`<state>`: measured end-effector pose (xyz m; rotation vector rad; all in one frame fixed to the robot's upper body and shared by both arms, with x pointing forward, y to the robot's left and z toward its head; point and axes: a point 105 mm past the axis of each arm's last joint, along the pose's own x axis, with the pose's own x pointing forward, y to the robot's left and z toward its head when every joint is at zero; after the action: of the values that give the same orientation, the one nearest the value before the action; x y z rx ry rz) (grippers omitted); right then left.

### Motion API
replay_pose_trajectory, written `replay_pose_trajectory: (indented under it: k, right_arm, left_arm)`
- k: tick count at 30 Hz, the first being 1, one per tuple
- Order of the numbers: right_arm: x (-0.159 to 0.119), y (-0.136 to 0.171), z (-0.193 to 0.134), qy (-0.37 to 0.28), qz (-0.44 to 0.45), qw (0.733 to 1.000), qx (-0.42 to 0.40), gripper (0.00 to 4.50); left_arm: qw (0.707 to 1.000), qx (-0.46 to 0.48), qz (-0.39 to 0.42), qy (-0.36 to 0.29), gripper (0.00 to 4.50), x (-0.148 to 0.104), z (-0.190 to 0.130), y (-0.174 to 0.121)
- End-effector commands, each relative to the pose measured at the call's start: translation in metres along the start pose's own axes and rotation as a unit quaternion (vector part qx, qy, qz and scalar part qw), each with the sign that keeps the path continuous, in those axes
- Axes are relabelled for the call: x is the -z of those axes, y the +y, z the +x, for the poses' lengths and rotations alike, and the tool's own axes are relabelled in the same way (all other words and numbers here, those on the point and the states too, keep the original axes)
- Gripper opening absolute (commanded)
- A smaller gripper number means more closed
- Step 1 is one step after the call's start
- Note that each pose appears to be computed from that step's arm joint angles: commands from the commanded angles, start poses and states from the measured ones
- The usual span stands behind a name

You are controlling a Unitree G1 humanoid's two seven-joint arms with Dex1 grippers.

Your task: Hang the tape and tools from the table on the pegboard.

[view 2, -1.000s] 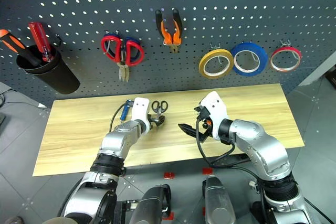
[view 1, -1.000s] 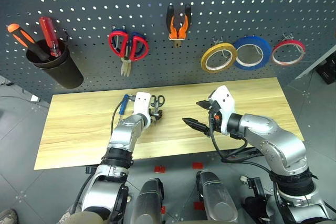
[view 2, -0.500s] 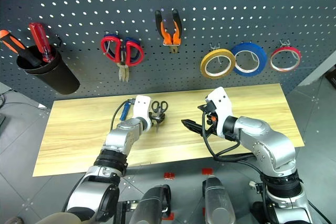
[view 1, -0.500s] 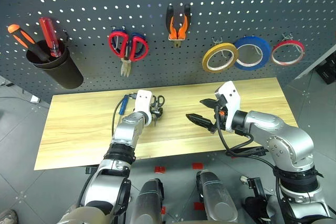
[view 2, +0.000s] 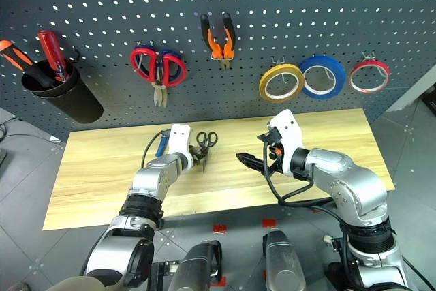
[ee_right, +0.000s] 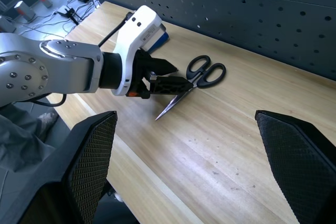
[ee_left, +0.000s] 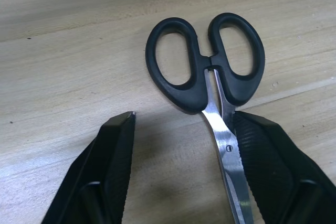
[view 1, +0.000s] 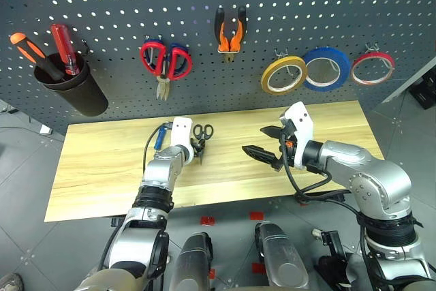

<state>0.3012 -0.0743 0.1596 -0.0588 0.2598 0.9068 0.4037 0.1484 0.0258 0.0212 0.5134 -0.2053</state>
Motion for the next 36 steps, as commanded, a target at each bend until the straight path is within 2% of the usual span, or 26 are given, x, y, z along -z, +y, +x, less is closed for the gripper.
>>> replay_pose_trajectory:
  k: [1,10,18,26,31,36]
  right_arm:
    - [-0.014,0.003,-0.006,-0.023,-0.013,1.0,-0.004,4.5]
    - [-0.013,0.007,-0.008,-0.017,0.005,1.0,-0.022,4.5]
    - [-0.009,0.022,-0.01,0.002,-0.032,0.998,-0.061,4.5]
    - [-0.017,0.025,-0.01,-0.009,-0.062,0.996,-0.065,4.5]
    - [-0.022,0.025,-0.009,-0.018,-0.078,0.995,-0.061,4.5]
    - [-0.026,0.025,-0.009,-0.024,-0.096,0.993,-0.058,4.5]
  left_arm:
    - [0.995,0.002,-0.028,0.093,2.82,0.055,0.0,-0.002]
    - [0.994,0.012,-0.038,0.102,0.1,0.062,-0.002,-0.003]
    - [0.994,0.013,-0.013,0.103,0.04,0.066,-0.008,0.007]
    - [0.992,0.01,0.104,0.072,0.04,0.059,-0.029,0.035]
    - [0.974,-0.002,0.228,-0.014,0.04,0.026,-0.054,0.049]
    - [0.957,-0.034,0.278,-0.079,0.04,0.0,-0.084,0.067]
